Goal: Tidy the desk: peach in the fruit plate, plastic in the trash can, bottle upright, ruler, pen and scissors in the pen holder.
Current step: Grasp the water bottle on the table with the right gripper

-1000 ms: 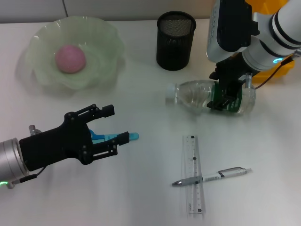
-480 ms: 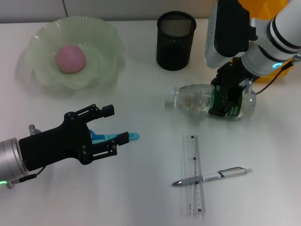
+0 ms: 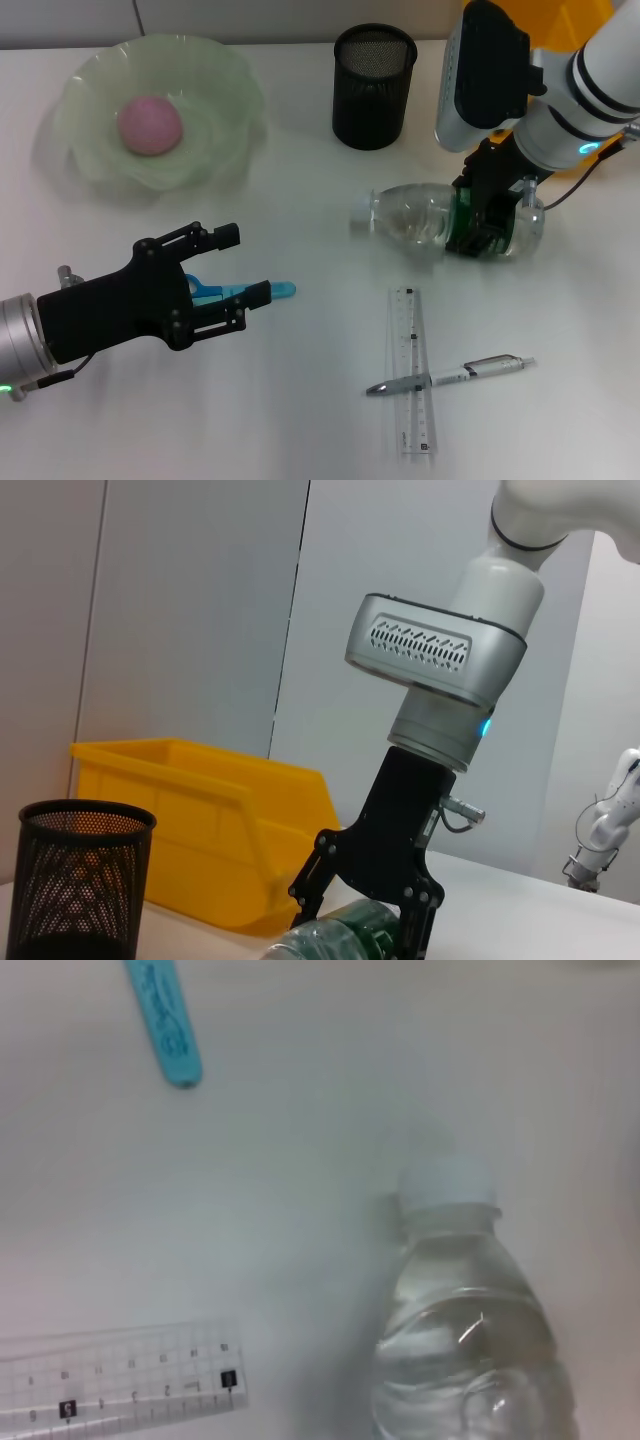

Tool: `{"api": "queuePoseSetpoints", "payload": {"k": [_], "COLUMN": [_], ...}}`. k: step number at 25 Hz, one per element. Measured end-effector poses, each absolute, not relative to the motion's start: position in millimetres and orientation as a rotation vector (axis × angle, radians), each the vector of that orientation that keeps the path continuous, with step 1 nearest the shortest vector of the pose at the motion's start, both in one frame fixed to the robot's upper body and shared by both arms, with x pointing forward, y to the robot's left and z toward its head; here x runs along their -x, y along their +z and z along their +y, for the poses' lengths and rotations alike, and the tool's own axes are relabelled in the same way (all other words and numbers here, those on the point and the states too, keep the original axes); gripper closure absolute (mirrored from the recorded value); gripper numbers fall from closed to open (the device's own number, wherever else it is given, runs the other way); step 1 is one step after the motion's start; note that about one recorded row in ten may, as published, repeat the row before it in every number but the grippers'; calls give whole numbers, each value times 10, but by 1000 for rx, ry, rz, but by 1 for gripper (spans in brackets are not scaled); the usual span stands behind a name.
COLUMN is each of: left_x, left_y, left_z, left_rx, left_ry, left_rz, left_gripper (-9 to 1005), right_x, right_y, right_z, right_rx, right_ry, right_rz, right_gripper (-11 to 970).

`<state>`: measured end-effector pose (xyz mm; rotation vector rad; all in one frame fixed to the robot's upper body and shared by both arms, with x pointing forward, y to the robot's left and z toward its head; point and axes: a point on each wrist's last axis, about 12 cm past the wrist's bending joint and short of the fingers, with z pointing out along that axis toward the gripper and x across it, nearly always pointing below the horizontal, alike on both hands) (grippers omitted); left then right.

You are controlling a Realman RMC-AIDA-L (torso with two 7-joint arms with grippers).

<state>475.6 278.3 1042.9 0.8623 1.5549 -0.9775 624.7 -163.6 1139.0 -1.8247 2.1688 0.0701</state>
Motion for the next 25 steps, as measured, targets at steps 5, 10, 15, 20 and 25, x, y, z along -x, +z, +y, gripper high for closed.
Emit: {"api": "queuePoseSetpoints", "payload": {"k": [5, 10, 15, 20, 25], "left_x": [-4760, -4765, -4764, -4755, -4749], "left_y": [10432, 10437, 10438, 10435, 10433], "left_z": [2782, 2790, 2795, 2802, 2802], "left_rx": [-865, -868, -869, -867, -865], "left_ry": [-978, -976, -976, -977, -978], "left_rz": [1554, 1554, 1553, 1555, 1555], "left_gripper": [310, 311, 312, 313, 314], "right_x": [-6247, -6244, -6235, -6227, -6226], "right_y": [11362, 11350, 11329, 11320, 11320], "right_z": [-1644, -1649, -1650, -1640, -1640], "right_rx": [1821, 1817, 1821, 1830, 1831], "right_ry": [72, 72, 76, 76, 76], "right_rz": [2176, 2178, 2183, 2181, 2181], "right_gripper": [159, 160, 161, 162, 163]}}
